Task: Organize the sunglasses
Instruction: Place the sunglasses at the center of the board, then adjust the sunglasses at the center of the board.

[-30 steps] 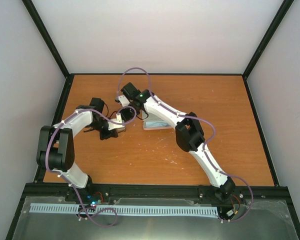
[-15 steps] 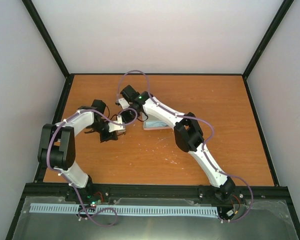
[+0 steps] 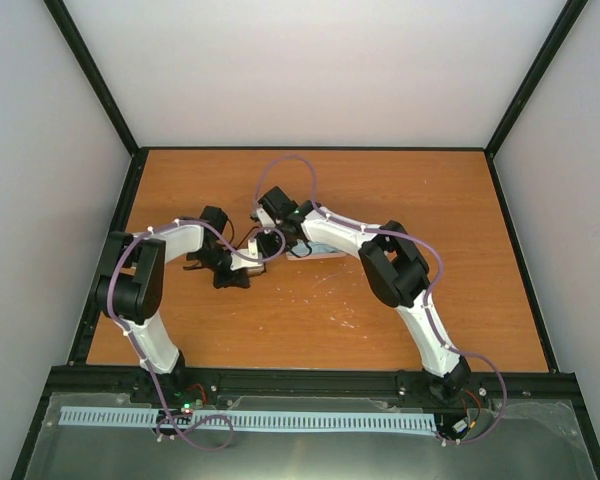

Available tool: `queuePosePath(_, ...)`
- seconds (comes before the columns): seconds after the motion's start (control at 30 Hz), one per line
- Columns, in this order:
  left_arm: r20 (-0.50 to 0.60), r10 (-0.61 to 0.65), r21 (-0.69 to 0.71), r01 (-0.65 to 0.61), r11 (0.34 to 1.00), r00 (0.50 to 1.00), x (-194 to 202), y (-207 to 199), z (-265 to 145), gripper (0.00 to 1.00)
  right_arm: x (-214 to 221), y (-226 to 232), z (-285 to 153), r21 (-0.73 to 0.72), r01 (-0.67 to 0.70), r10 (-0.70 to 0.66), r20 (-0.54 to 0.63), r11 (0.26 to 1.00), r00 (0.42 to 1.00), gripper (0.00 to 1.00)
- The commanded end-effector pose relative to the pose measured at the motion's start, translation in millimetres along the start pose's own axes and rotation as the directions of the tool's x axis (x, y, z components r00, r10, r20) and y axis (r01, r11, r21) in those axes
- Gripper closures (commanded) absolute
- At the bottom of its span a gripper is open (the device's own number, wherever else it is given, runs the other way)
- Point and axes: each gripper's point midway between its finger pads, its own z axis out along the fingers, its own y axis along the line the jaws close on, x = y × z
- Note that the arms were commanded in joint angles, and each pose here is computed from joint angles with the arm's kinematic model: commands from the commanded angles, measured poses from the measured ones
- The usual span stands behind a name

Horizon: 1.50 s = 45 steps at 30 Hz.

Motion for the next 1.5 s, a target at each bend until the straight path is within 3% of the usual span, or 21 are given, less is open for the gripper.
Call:
queuePosePath(0.0, 0.106, 0.052, -0.137, -0.037, 0.990, 0.993, -35, 40, -11, 0.82, 3, 36, -11, -0.062, 0.050, -0.049, 0.016, 0.997, 0.999, 0.58)
queuePosePath(0.13, 0.111, 0.059, -0.159, -0.041, 0.986, 0.992, -37, 38, -17, 0.65, -2, 41, -14, -0.077, 0.052, -0.050, 0.026, 0.996, 0.998, 0.57)
queuePosePath(0.4, 0.132, 0.070, -0.201, -0.042, 0.979, 0.989, -47, 37, -34, 0.42, -4, 37, -8, -0.040, 0.035, -0.035, 0.000, 0.999, 0.999, 0.57)
queuePosePath(0.43, 0.141, 0.076, -0.211, -0.045, 0.976, 0.987, -50, 37, -38, 0.34, -2, 36, -6, -0.030, 0.032, -0.032, -0.013, 0.999, 0.999, 0.57)
queuePosePath(0.5, 0.164, 0.093, -0.230, -0.054, 0.972, 0.982, -58, 34, -49, 0.04, -3, 38, -3, -0.022, 0.034, -0.035, -0.016, 0.999, 0.999, 0.57)
queuePosePath(0.53, 0.175, 0.101, -0.238, -0.058, 0.969, 0.979, -62, 32, -54, 0.01, -3, 39, -2, -0.015, 0.032, -0.032, -0.017, 0.999, 0.999, 0.57)
queuePosePath(1.03, 0.272, 0.188, -0.369, -0.079, 0.926, 0.944, -86, 7, -105, 0.01, 2, 37, 16, 0.098, 0.000, 0.005, -0.054, 0.995, 0.999, 0.57)
queuePosePath(1.27, 0.285, 0.188, -0.401, -0.061, 0.914, 0.940, -79, 4, -113, 0.01, -18, 54, -30, 0.060, 0.015, -0.022, 0.113, 0.998, 0.993, 0.57)
queuePosePath(1.47, 0.288, 0.154, -0.422, -0.019, 0.906, 0.945, -62, 13, -117, 0.01, -18, 40, -66, 0.118, -0.035, 0.013, 0.186, 0.992, 0.982, 0.57)
